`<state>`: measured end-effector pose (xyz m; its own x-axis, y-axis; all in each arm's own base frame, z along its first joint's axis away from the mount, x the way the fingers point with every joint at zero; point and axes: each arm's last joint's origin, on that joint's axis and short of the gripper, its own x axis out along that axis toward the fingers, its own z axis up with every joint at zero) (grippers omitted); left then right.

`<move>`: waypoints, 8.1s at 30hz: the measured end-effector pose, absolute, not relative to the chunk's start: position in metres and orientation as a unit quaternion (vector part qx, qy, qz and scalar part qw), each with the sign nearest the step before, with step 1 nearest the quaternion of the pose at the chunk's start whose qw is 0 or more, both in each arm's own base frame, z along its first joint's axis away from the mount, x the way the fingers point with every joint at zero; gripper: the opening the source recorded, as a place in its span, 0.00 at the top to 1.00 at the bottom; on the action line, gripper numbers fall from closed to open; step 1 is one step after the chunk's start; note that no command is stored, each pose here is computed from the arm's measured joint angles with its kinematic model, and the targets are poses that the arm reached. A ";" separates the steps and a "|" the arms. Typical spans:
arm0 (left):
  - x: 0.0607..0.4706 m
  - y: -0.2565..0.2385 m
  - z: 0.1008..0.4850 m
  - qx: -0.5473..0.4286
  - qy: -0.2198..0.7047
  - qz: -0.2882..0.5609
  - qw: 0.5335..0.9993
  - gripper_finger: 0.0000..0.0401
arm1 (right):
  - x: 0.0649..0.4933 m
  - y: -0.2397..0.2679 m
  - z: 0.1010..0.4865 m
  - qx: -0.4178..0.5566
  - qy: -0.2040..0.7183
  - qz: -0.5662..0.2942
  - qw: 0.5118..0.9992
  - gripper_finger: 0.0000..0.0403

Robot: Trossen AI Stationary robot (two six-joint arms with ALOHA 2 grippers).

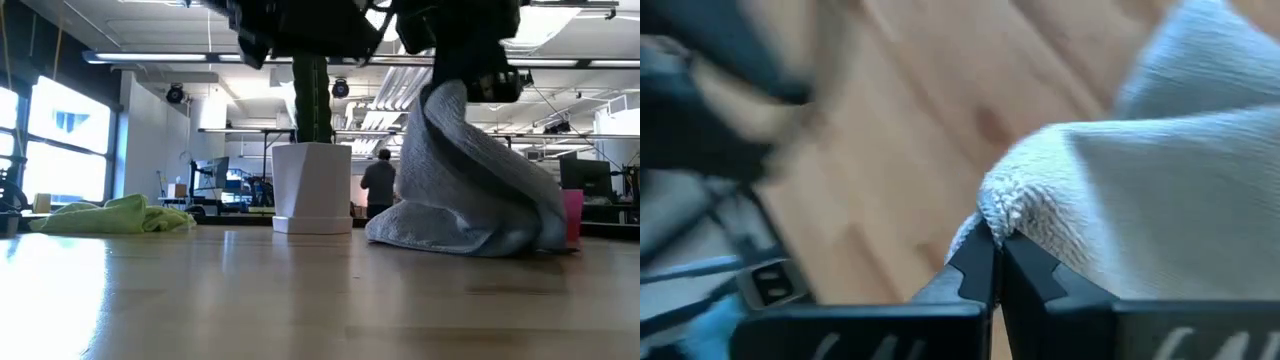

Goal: Fold microfiber towels
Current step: Fold the gray microfiber towel

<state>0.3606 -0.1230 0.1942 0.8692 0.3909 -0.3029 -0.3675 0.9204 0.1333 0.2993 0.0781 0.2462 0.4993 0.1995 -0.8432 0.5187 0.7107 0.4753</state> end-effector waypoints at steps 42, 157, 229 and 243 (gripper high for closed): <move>0.364 -0.093 0.159 0.054 0.196 0.358 0.911 0.68 | 0.306 0.096 0.326 0.261 0.447 0.018 0.855 1.00; 0.321 -0.130 0.163 0.055 0.563 0.014 0.825 1.00 | 0.331 0.163 0.178 -0.174 0.656 0.152 0.719 1.00; 0.311 -0.142 0.157 0.132 0.614 0.062 0.776 0.60 | 0.228 0.144 0.130 0.383 0.435 -0.174 0.796 0.64; 0.314 -0.150 0.130 -0.062 0.550 0.052 0.831 0.70 | 0.236 0.127 0.129 0.444 0.413 -0.225 0.763 0.42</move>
